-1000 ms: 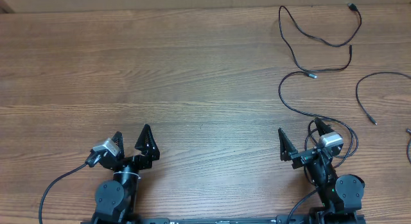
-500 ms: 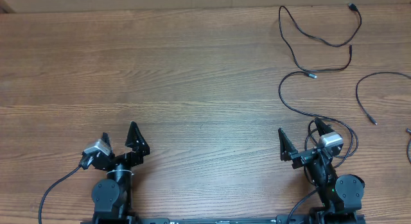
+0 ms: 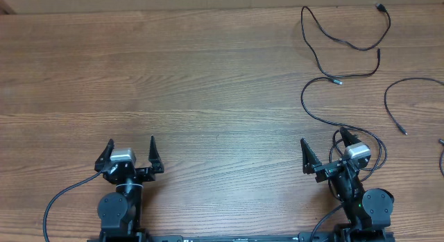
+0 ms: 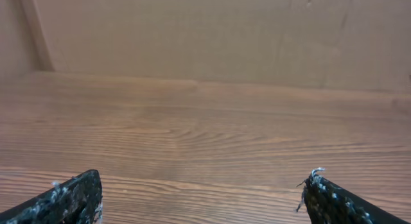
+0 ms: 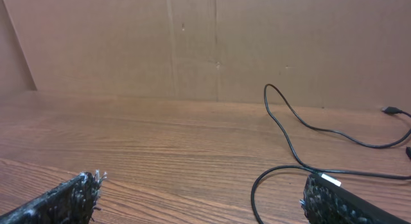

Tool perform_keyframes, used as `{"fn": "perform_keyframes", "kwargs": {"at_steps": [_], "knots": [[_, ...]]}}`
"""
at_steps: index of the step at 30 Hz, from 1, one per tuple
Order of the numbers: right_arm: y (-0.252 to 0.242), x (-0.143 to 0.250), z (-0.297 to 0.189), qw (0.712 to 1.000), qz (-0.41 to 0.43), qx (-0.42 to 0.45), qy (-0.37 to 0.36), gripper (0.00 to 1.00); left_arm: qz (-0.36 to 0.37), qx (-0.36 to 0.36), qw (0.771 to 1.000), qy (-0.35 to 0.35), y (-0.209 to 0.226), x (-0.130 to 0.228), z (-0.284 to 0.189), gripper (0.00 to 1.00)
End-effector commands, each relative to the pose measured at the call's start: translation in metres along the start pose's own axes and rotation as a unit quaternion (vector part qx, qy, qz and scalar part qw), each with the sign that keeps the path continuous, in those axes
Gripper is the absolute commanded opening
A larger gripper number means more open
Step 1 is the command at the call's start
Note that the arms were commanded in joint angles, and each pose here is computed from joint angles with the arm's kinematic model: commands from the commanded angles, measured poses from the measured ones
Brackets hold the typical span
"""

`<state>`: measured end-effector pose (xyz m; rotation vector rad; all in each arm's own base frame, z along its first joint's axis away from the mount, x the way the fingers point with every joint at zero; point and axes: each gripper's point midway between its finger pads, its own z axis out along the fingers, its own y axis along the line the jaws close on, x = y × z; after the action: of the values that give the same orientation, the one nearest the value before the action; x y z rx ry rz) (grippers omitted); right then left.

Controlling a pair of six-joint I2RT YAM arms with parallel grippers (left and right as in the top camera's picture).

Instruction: Untangle cables

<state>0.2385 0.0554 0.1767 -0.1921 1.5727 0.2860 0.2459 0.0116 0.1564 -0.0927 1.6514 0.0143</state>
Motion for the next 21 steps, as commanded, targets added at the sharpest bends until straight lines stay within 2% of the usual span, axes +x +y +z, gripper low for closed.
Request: {"fn": "perform_keyframes", "kwargs": {"at_steps": [1,21], "knots": [[-0.0017,0.0017,0.0,1.0,0.003,0.004,-0.002,1.0,0.024,0.008,1.0,-0.002,0.0001,0.0007,-0.0001,1.0],[-0.0017,0.0017,0.0,1.0,0.003,0.004,-0.002,1.0,0.024,-0.003,1.0,-0.005,0.0043,-0.0004,-0.0001,0.99]]}}
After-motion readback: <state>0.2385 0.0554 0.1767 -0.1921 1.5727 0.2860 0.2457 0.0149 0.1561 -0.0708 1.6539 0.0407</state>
